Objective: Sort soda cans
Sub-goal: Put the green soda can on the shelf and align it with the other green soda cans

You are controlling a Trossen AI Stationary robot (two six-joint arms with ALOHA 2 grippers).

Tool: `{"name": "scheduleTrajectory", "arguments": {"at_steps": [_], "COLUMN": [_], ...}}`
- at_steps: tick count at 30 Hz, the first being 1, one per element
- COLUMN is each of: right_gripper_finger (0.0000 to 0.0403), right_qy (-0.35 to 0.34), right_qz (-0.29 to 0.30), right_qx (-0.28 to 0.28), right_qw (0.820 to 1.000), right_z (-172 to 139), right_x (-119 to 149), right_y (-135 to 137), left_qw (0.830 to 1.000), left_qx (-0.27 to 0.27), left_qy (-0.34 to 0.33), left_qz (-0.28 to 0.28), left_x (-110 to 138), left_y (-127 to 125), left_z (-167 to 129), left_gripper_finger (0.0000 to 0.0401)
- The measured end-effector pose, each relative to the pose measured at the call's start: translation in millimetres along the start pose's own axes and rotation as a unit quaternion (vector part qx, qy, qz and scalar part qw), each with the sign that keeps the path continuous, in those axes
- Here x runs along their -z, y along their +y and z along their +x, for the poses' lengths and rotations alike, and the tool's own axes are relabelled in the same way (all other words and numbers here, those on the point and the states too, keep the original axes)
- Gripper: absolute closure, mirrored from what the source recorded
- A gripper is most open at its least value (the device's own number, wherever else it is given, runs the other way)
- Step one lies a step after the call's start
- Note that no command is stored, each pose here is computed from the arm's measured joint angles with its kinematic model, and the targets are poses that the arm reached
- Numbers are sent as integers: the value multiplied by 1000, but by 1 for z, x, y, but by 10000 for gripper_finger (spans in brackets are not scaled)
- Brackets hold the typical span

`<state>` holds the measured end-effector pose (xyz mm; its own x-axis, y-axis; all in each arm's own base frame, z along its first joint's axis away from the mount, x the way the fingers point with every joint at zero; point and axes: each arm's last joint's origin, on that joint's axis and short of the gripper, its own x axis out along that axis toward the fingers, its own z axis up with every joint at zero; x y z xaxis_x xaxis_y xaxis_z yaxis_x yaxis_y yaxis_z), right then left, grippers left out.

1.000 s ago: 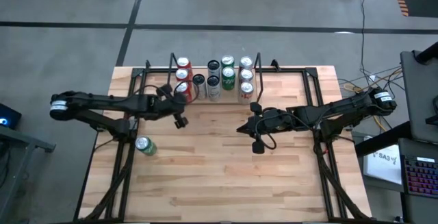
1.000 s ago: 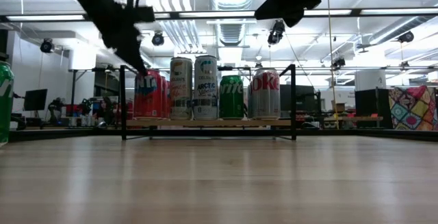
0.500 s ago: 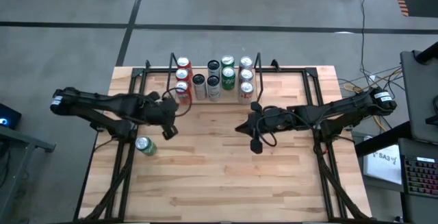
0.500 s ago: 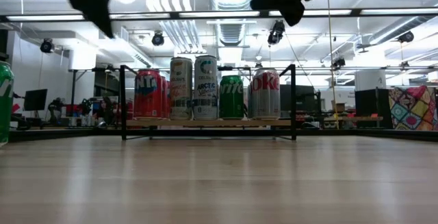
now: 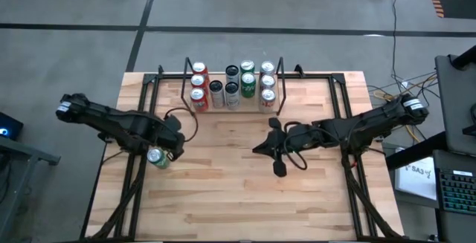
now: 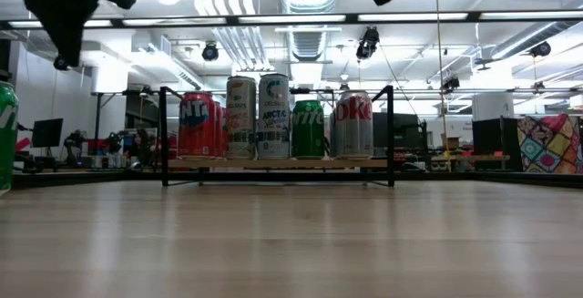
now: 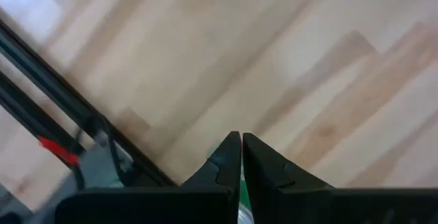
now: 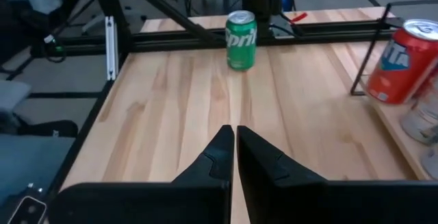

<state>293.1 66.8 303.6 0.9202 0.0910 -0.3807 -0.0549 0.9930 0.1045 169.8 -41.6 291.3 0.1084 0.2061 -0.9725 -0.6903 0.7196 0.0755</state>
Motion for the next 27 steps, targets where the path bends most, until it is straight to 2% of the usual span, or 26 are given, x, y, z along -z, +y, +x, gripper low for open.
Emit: {"name": "scheduleTrajectory", "arguments": {"at_steps": [4, 8, 14, 22, 27], "right_gripper_finger": [394, 394, 394, 394, 394], "right_qy": [8, 20, 37, 41, 47], "right_qz": [-6, -16, -24, -26, -25], "right_qx": [-4, -3, -1, 0, 1], "right_qw": [1000, 1000, 999, 999, 999], "right_z": [8, 18, 27, 28, 28], "right_x": [0, 4, 10, 11, 12], "right_y": [4, 6, 7, 7, 6], "left_qw": [999, 997, 994, 993, 992], "left_qx": [19, 18, 29, -31, -43], "left_qy": [35, 71, 105, 105, 107], "left_qz": [-11, -7, -14, -50, -41], "left_x": [9, 22, 36, 42, 42], "left_y": [-4, -7, -12, -8, -9], "left_z": [-1, -1, -4, -3, 2], "left_gripper_finger": [398, 368, 270, 105, 53]}}
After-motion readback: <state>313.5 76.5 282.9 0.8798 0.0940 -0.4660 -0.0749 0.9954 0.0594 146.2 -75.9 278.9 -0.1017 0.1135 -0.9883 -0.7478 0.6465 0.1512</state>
